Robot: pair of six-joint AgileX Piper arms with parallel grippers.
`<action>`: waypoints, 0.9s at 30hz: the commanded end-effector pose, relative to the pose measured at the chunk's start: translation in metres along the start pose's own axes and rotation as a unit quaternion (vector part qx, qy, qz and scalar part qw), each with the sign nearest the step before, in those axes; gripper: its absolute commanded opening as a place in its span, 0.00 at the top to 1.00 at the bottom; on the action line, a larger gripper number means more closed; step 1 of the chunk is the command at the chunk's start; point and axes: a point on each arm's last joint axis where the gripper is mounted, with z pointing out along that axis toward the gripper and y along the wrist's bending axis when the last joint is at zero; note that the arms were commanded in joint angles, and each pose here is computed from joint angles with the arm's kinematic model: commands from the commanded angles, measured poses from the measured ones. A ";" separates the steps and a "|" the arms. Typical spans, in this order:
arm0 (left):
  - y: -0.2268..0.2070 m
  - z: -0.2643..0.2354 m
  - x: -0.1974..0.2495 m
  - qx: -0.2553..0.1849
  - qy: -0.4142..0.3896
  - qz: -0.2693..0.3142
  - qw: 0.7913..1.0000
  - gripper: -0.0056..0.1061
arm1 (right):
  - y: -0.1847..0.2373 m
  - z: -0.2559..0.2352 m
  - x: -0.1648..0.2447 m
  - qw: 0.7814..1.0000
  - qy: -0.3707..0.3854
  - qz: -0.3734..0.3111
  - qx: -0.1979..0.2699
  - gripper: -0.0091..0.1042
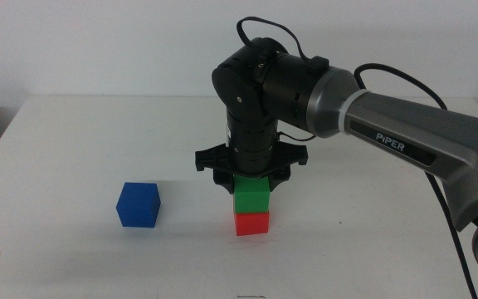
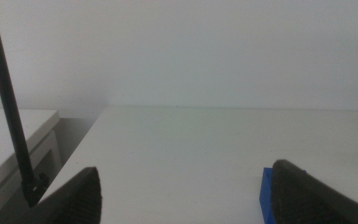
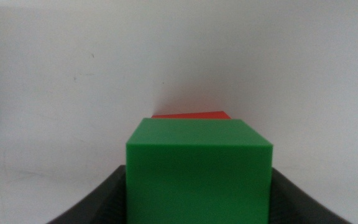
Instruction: Stack red cubes first, then green, then blue cubes in a specific spot.
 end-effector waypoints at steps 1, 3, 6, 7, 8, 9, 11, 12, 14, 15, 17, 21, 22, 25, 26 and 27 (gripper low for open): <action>-0.001 -0.002 -0.009 0.004 -0.049 -0.006 0.999 0.12 | -0.011 -0.034 -0.005 1.000 -0.020 0.006 0.003 0.45; -0.001 -0.002 -0.009 0.004 -0.049 -0.006 0.999 0.12 | -0.011 -0.034 -0.005 1.000 -0.020 0.005 0.003 0.37; -0.001 -0.002 -0.009 0.004 -0.049 -0.006 0.999 0.12 | -0.012 -0.038 -0.005 1.000 -0.021 0.006 0.002 0.26; -0.001 -0.002 -0.009 0.004 -0.049 -0.006 0.999 0.12 | -0.013 -0.042 -0.005 1.000 -0.023 0.007 0.001 0.24; -0.001 -0.002 -0.009 0.004 -0.049 -0.006 0.999 0.12 | -0.014 -0.049 -0.004 1.000 -0.027 0.007 -0.002 0.22; -0.001 -0.002 -0.009 0.004 -0.049 -0.006 0.999 0.12 | -0.016 -0.059 -0.003 0.999 -0.035 0.009 -0.010 0.21; -0.001 -0.002 -0.009 0.004 -0.049 -0.006 0.999 0.12 | -0.020 -0.088 0.000 0.998 -0.058 -0.003 -0.030 0.21; -0.001 -0.002 -0.009 0.004 -0.049 -0.006 0.999 0.12 | -0.024 -0.101 0.001 0.997 -0.069 -0.013 -0.038 0.21; -0.001 -0.002 -0.009 0.004 -0.049 -0.006 0.999 0.12 | -0.034 -0.131 0.006 0.993 -0.094 -0.045 -0.055 0.21; -0.001 -0.002 -0.009 0.004 -0.049 -0.006 0.999 0.12 | -0.040 -0.144 0.011 0.991 -0.103 -0.065 -0.062 0.21; -0.001 -0.002 -0.009 0.004 -0.049 -0.006 0.999 0.12 | -0.055 -0.164 0.021 0.986 -0.117 -0.099 -0.067 0.21; -0.001 -0.002 -0.009 0.004 -0.049 -0.006 0.999 0.12 | -0.088 -0.190 0.043 0.977 -0.144 -0.139 -0.071 0.21; -0.001 -0.002 -0.009 0.004 -0.049 -0.006 0.999 0.12 | -0.099 -0.196 0.049 0.974 -0.152 -0.147 -0.076 0.21; -0.001 -0.002 -0.009 0.004 -0.049 -0.006 0.999 0.12 | -0.133 -0.206 0.071 0.966 -0.178 -0.162 -0.097 0.21; -0.001 -0.002 -0.009 0.004 -0.049 -0.006 0.999 0.12 | -0.146 -0.205 0.080 0.964 -0.184 -0.163 -0.101 0.21; -0.001 -0.002 -0.009 0.004 -0.049 -0.006 0.999 0.12 | -0.160 -0.210 0.088 0.961 -0.199 -0.159 -0.105 0.21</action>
